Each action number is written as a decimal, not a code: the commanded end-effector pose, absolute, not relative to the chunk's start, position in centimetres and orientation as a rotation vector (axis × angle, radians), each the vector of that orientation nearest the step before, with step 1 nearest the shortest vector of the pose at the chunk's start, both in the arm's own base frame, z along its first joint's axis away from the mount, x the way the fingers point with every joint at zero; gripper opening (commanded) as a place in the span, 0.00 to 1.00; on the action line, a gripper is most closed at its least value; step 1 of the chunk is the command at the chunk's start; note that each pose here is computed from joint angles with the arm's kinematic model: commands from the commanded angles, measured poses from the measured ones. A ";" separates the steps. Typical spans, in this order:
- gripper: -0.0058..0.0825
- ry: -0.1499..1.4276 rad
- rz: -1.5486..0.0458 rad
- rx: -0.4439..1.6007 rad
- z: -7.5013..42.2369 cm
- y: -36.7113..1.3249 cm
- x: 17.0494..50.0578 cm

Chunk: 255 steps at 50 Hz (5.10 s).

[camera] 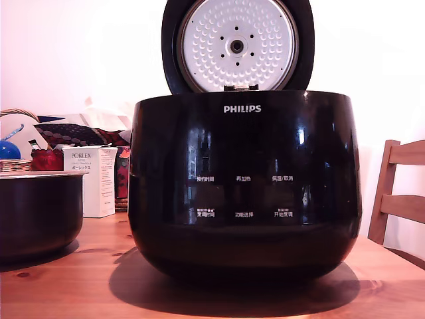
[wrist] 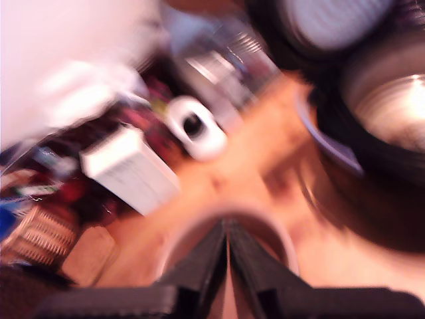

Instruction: Pick up the metallic pot next to the rice cooker

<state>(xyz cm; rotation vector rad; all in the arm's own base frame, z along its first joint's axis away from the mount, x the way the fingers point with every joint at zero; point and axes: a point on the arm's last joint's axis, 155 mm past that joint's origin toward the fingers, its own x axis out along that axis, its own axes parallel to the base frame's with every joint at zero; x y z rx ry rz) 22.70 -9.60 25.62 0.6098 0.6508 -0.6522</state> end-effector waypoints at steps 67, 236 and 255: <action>0.48 1.111 -0.980 0.879 11.9 -9.5 25.7; 0.04 1.143 -0.811 1.048 18.2 -7.7 26.8; 0.04 0.941 -0.753 1.084 23.0 -8.9 24.2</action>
